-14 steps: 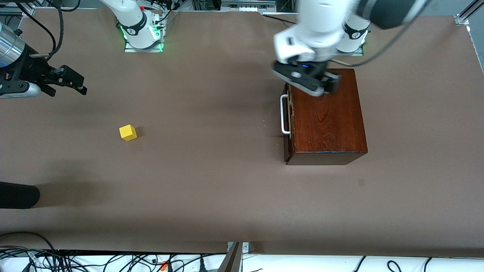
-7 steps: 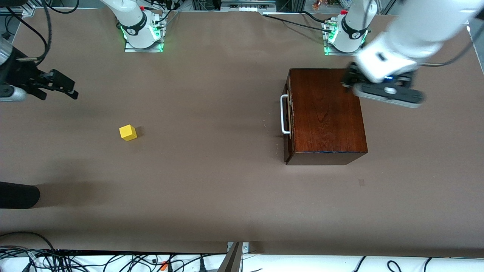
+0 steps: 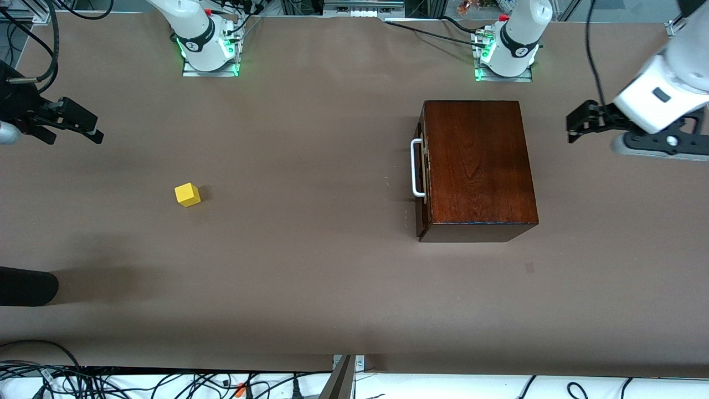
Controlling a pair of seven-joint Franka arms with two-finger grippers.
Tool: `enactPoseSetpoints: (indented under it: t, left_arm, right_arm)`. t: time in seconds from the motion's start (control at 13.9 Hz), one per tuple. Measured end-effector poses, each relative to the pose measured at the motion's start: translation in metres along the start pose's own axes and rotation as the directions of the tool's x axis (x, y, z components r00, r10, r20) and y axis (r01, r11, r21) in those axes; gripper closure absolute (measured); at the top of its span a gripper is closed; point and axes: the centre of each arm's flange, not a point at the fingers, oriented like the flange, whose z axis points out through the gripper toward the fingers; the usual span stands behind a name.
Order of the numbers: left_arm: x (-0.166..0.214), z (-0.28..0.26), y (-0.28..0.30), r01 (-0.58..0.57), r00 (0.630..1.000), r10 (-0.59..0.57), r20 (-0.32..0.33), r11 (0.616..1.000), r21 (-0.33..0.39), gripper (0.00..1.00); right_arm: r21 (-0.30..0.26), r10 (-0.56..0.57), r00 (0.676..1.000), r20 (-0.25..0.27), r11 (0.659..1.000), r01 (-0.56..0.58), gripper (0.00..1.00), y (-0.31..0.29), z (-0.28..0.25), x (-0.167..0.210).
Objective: Open drawer, take yellow block, close drawer
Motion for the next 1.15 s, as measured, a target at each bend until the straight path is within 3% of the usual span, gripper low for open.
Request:
enactPoseSetpoints:
  t: [0.51,0.72,1.15]
  left_arm:
    - [-0.001,0.008,-0.019,0.003,0.999,-0.004,-0.038,1.000,-0.010,0.00]
    - [0.000,0.013,-0.019,0.010,0.999,-0.010,-0.036,1.000,-0.010,0.00]
    - [-0.001,0.013,-0.022,0.018,0.999,-0.019,-0.036,1.000,-0.011,0.00]
  right_arm:
    - [-0.016,-0.071,0.996,0.056,0.997,0.072,0.00,-0.011,0.013,0.000]
    - [-0.048,-0.073,0.995,0.060,0.996,0.076,0.00,-0.007,0.014,0.000]
    - [-0.051,-0.066,0.996,0.062,0.996,0.070,0.00,-0.003,0.014,0.001]
